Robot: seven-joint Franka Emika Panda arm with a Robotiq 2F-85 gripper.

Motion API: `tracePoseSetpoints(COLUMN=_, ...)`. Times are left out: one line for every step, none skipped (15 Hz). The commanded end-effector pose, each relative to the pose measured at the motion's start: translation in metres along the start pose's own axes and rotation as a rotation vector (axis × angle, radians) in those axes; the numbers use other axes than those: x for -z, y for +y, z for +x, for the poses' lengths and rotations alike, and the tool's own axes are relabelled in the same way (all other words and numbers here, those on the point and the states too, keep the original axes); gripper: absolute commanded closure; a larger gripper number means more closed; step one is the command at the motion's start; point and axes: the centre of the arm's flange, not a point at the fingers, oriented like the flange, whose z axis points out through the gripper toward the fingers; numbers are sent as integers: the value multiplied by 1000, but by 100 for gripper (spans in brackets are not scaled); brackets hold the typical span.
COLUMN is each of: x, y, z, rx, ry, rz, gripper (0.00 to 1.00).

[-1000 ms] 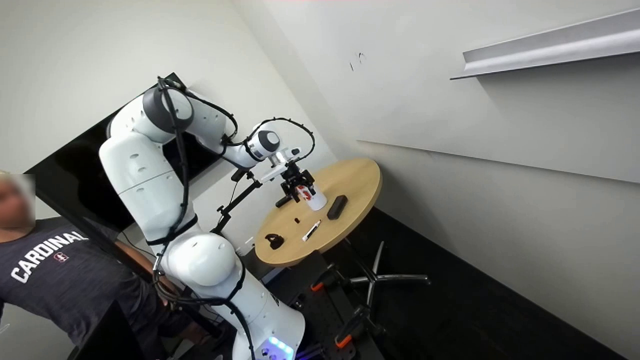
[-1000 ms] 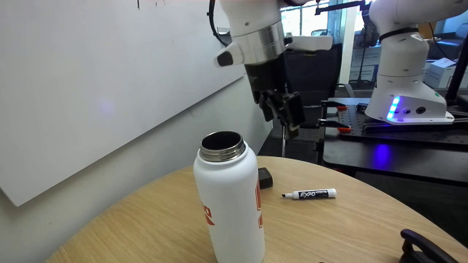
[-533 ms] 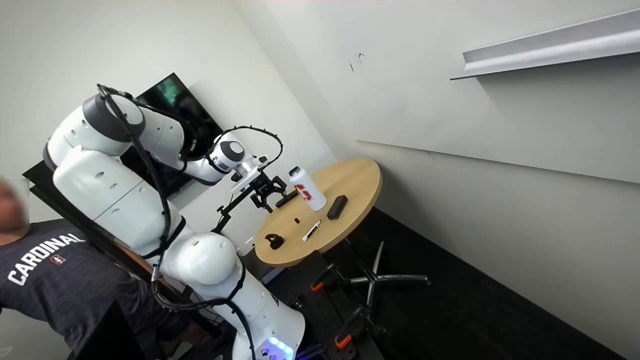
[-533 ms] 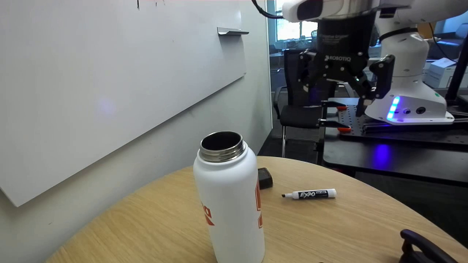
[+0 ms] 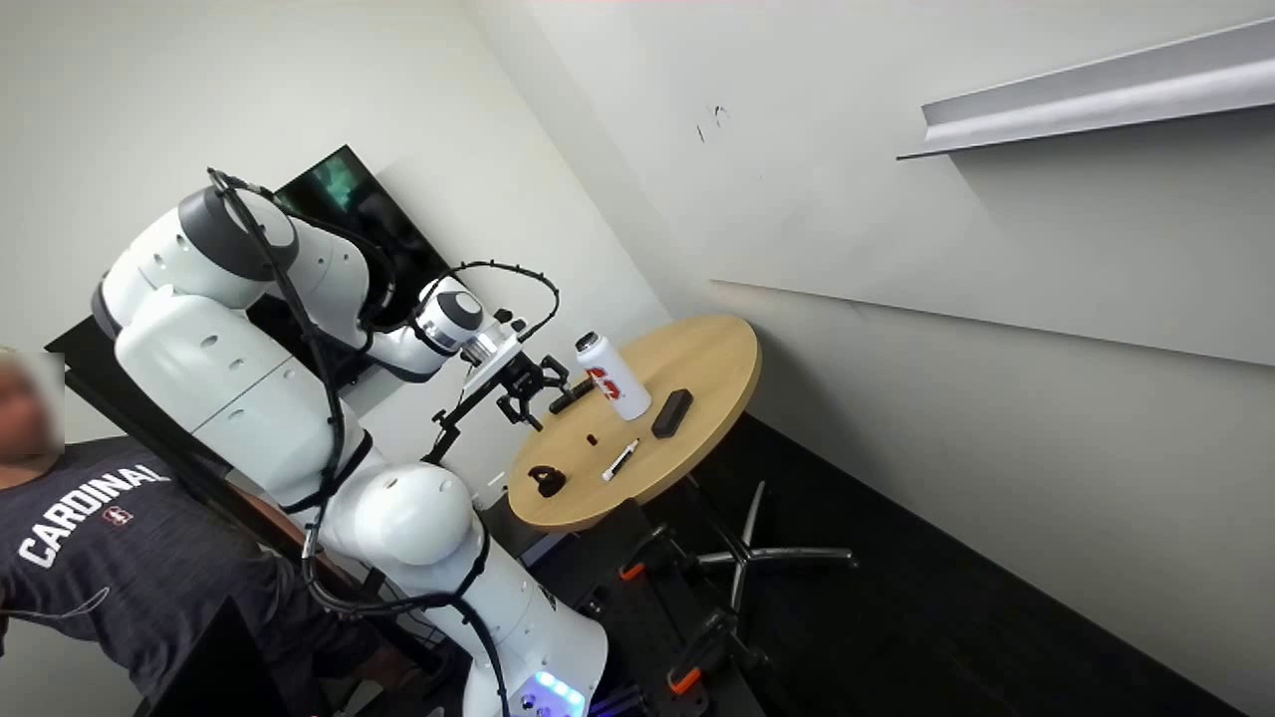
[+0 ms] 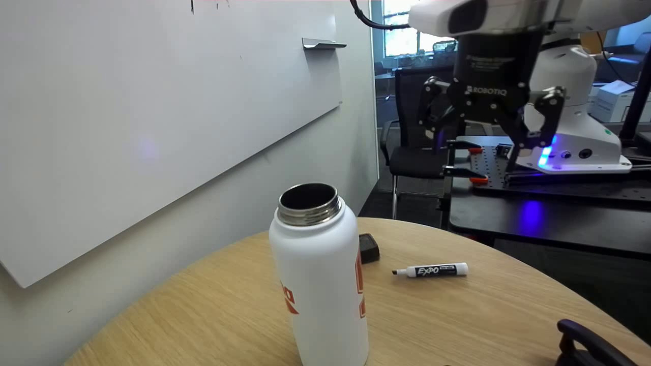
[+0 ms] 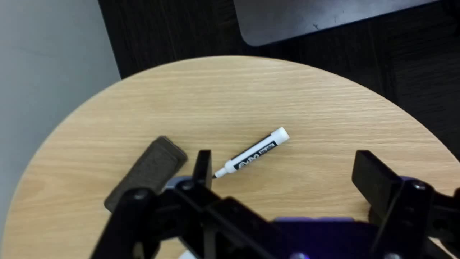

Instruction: Pick up the eraser and rub it on the white board. Pick up the lid from the table and put it on the white bottle.

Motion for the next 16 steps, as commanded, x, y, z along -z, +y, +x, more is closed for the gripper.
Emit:
tracePoseSetpoints(x=-18, y=-49, z=29, rx=196, ry=53, rz=-31, gripper=0)
tracePoseSetpoints(x=-23, y=-65, z=32, rx=251, ry=72, rz=-41, gripper=0)
tracePoseSetpoints(x=-26, y=-79, z=33, rx=307, ry=93, rz=-53, gripper=0)
tracePoseSetpoints(x=-30, y=-90, z=35, rx=359, ry=115, rz=-67, gripper=0)
tracePoseSetpoints(x=-33, y=-98, z=39, rx=409, ry=143, rz=-79, gripper=0)
tracePoseSetpoints(x=-36, y=-104, z=43, rx=458, ry=173, rz=-91, gripper=0)
tracePoseSetpoints(x=-40, y=-107, z=50, rx=506, ry=205, rz=-97, gripper=0)
tracePoseSetpoints(x=-43, y=-108, z=56, rx=556, ry=233, rz=-101, gripper=0)
tracePoseSetpoints(x=-44, y=-109, z=63, rx=603, ry=266, rz=-101, gripper=0)
tracePoseSetpoints(x=-35, y=-112, z=42, rx=523, ry=222, rz=-106, gripper=0)
tracePoseSetpoints(x=-39, y=-112, z=44, rx=529, ry=225, rz=-98, gripper=0)
tracePoseSetpoints(x=-41, y=-111, z=44, rx=526, ry=221, rz=-93, gripper=0)
tracePoseSetpoints(x=-41, y=-111, z=44, rx=526, ry=221, rz=-92, gripper=0)
tracePoseSetpoints(x=-40, y=-112, z=44, rx=527, ry=222, rz=-92, gripper=0)
tracePoseSetpoints(x=-40, y=-112, z=44, rx=528, ry=222, rz=-93, gripper=0)
tracePoseSetpoints(x=-41, y=-116, z=47, rx=565, ry=245, rz=-81, gripper=0)
